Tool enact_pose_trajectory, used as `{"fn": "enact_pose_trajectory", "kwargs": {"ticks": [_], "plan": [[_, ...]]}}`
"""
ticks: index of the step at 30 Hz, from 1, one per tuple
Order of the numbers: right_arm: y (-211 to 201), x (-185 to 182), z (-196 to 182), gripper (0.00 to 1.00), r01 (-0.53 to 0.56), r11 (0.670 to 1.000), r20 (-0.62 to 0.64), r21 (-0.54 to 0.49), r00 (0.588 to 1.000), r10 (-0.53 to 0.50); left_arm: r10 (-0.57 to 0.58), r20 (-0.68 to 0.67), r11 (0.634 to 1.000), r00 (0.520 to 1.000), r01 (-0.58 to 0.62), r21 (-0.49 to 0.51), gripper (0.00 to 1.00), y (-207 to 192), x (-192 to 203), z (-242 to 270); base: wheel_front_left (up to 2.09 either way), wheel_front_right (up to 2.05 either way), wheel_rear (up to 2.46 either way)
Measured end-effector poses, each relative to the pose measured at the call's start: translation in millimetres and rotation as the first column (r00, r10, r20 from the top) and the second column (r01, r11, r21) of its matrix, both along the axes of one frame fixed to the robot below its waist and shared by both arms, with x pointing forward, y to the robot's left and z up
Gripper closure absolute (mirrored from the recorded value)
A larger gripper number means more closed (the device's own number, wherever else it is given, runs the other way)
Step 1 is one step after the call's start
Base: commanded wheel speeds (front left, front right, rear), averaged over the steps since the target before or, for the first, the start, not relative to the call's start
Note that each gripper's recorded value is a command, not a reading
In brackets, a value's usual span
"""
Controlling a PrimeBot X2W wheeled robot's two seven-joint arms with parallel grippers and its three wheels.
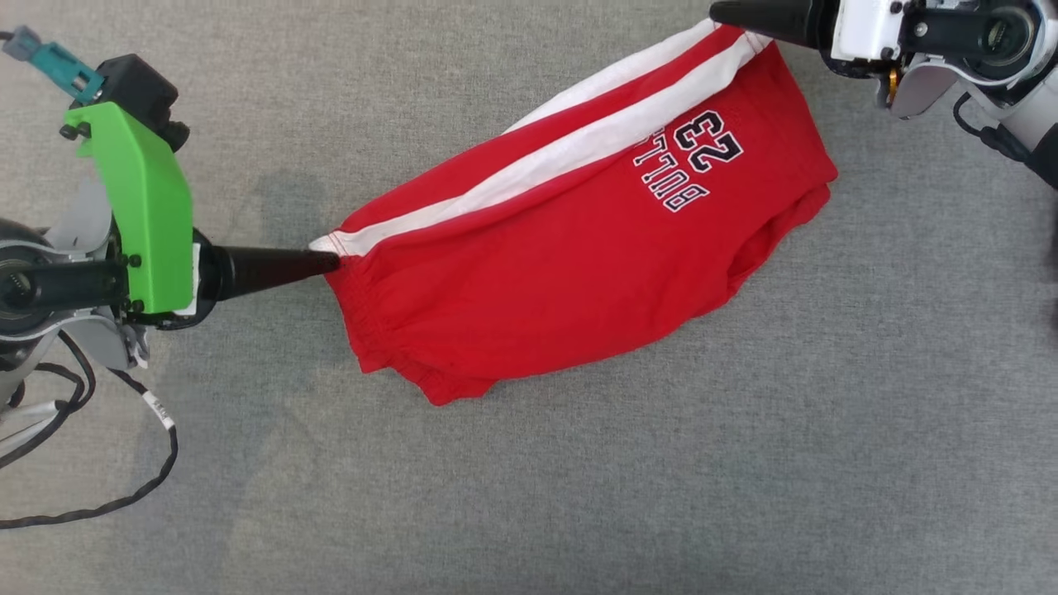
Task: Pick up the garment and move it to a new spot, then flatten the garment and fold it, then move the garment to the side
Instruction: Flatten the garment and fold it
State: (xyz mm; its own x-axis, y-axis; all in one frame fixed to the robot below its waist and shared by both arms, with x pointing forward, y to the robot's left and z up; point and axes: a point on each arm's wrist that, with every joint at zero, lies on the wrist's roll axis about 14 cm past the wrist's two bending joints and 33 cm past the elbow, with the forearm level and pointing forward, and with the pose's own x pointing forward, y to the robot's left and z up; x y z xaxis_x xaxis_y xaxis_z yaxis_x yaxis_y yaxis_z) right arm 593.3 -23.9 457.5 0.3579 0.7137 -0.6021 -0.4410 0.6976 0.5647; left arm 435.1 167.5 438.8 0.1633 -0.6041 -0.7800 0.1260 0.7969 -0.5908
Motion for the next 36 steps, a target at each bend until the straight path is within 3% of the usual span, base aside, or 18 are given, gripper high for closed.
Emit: {"fn": "enact_pose_trajectory", "kwargs": {"ticks": [4, 9, 14, 16, 22, 25, 31, 34, 36], "plan": [[0.8, -5.5, 14.3, 0.0, 0.011, 1.0, 0.035, 0.019, 0.999, -0.012, 0.004, 0.026, 1.0, 1.0, -0.005, 0.027, 0.0, 9.1, -3.5, 10.6, 0.0, 0.0, 0.0], [1.6, -15.1, 37.1, 0.0, 0.031, 0.998, 0.104, 0.059, 0.994, -0.037, -0.006, 0.152, 0.996, 0.988, -0.006, 0.084, 0.0, 21.1, -3.8, 31.6, 0.0, 0.0, 0.0], [-5.6, -19.7, 65.9, 0.0, 0.082, 0.989, 0.214, 0.127, 0.971, -0.108, 0.012, 0.398, 0.991, 0.917, -0.062, 0.115, 0.0, 31.3, 10.5, 61.1, 0.0, 0.0, 0.0], [-13.1, -20.2, 76.6, 0.0, 0.115, 0.98, 0.262, 0.16, 0.953, -0.154, 0.02, 0.506, 0.989, 0.862, -0.092, 0.117, 0.0, 33.1, 16.4, 72.6, 0.0, 0.0, 0.0], [-42.8, -22.6, 86.3, 0.0, 0.214, 0.952, 0.348, 0.217, 0.895, -0.28, 0.108, 0.777, 0.965, 0.62, -0.253, 0.068, 0.0, 41.8, 39.1, 108.1, 0.0, 0.0, 0.0], [-53.4, -31.5, 69.3, 0.0, 0.25, 0.946, 0.324, 0.204, 0.895, -0.306, 0.099, 0.865, 0.949, 0.493, -0.309, 0.067, 0.0, 41.9, 41.1, 120.9, 0.0, 0.0, 0.0], [-67.0, -42.9, 32.6, 0.0, 0.308, 0.939, 0.248, 0.156, 0.907, -0.339, 0.148, 0.955, 0.915, 0.256, -0.402, -0.034, 0.0, 29.9, 30.7, 142.5, 0.0, 0.0, 0.0], [-65.8, -48.1, 12.9, 0.0, 0.31, 0.944, 0.192, 0.118, 0.925, -0.328, 0.173, 0.966, 0.893, 0.19, -0.444, -0.072, 0.0, 27.4, 22.3, 140.8, 0.0, 0.0, 0.0], [-65.3, -47.8, 3.4, 0.0, 0.319, 0.942, 0.155, 0.107, 0.93, -0.333, 0.203, 0.964, 0.878, 0.173, -0.467, -0.101, 0.0, 24.7, 17.5, 136.2, 0.0, 0.0, 0.0]]}}
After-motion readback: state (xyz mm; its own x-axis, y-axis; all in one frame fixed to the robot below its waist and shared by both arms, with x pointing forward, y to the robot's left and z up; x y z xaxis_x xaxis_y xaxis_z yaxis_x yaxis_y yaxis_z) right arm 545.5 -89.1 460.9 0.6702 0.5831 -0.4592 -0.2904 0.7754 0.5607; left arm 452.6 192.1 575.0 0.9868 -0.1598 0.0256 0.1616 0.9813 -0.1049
